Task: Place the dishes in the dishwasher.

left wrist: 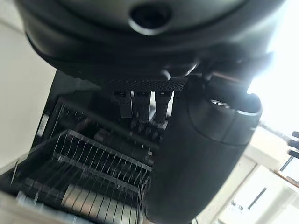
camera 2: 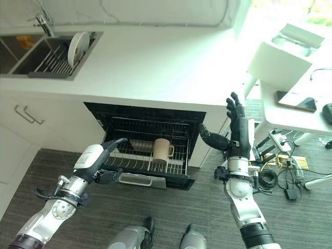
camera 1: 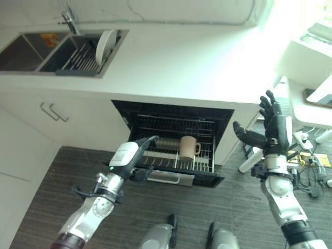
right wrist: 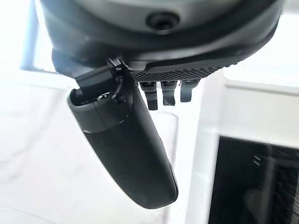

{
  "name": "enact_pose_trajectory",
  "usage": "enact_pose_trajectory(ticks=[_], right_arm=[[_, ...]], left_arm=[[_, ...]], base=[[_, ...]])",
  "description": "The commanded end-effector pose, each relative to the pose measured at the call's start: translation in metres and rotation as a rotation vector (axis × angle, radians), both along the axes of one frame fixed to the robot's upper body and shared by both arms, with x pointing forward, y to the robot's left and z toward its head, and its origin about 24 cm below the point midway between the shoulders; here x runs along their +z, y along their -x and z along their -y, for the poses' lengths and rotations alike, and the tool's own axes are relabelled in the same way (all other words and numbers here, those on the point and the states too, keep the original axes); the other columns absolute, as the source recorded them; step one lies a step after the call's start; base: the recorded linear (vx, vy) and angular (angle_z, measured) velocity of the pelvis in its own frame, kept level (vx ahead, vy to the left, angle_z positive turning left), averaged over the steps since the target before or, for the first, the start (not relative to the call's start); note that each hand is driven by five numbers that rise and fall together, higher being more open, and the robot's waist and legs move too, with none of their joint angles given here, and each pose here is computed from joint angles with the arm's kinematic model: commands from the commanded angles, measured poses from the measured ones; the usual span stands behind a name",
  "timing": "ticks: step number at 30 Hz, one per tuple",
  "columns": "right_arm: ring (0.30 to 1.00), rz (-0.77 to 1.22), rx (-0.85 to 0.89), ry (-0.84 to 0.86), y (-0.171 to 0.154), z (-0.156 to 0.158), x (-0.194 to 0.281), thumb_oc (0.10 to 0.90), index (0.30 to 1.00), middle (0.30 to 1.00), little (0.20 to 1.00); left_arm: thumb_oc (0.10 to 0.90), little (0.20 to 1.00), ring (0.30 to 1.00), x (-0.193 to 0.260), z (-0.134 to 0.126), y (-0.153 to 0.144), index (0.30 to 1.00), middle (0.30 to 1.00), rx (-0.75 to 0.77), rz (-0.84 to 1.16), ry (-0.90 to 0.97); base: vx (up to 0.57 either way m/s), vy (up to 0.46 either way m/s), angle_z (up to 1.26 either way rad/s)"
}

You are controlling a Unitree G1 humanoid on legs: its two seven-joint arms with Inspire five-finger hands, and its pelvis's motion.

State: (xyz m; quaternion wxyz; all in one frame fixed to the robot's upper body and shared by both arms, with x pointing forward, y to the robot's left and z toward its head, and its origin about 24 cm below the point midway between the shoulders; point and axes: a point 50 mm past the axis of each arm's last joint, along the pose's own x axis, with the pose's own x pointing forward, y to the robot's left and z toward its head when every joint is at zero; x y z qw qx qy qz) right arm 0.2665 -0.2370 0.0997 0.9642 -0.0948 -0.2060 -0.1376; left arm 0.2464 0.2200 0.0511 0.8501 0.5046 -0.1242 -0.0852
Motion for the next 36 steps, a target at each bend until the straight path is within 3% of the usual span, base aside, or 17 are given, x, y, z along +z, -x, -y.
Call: enact_pose_trajectory(ticks=[1,3,8,16,20,24,27,30,36], right_arm=[[0.9,0.305,-0.004,-0.022,0.017,0.014,0.047,0.8,0.9,0.9,0.9],[0.9,0.318,-0.05,-0.055,0.03,0.027,0.045,0.8,0.9,0.9,0.9],[0.9,0.303,-0.011,-0.109,0.036,0.032,0.04,0.8,0.9,0.9,0.9],[0.9,0.285,0.099,-0.172,0.036,0.038,0.037,0.8,0.9,0.9,0.9],[0.9,0.315,0.094,-0.175,0.041,0.047,0.043,0.8,0.9,0.9,0.9],[0.9,0.33,0.14,-0.149,0.033,0.036,0.049,0.8,0.9,0.9,0.9],[0.9,0.332,0.158,-0.118,0.03,0.031,0.06,0.8,0.9,0.9,0.9],[0.9,0.327,0.138,-0.135,0.032,0.038,0.063,0.8,0.9,0.9,0.9],[0.9,0.311,0.101,-0.374,0.039,0.048,0.042,0.8,0.9,0.9,0.9]], left_arm=[[0.8,0.9,0.9,0.033,-0.033,-0.003,0.9,0.9,0.174,0.205,0.081],[0.8,0.9,0.9,0.042,-0.058,0.0,0.9,0.9,0.309,0.276,0.103],[0.8,0.9,0.9,0.047,-0.089,0.013,0.9,0.9,0.491,0.347,0.131],[0.8,0.9,0.9,0.01,-0.118,0.053,0.9,0.9,0.793,0.34,0.304],[0.8,0.9,0.9,-0.002,-0.117,0.056,0.9,0.9,0.843,0.299,0.375],[0.8,0.9,0.9,-0.027,-0.12,0.062,0.9,0.9,0.929,0.195,0.522],[0.8,0.9,0.9,-0.063,-0.112,0.069,0.9,0.9,0.962,-0.008,0.698],[0.8,0.9,0.9,-0.085,-0.096,0.07,0.9,0.9,0.907,-0.132,0.734],[0.8,0.9,0.9,-0.108,-0.058,0.06,0.9,0.9,0.674,-0.383,0.787]], base=[[-0.03,0.157,0.01],[-0.04,0.211,0.03],[-0.05,0.096,-0.02],[0.02,-0.07,0.06],[-0.04,-0.043,0.17],[-0.02,0.309,0.22],[0.04,0.613,0.04],[0.01,0.475,-0.31],[0.06,0.376,0.3]])
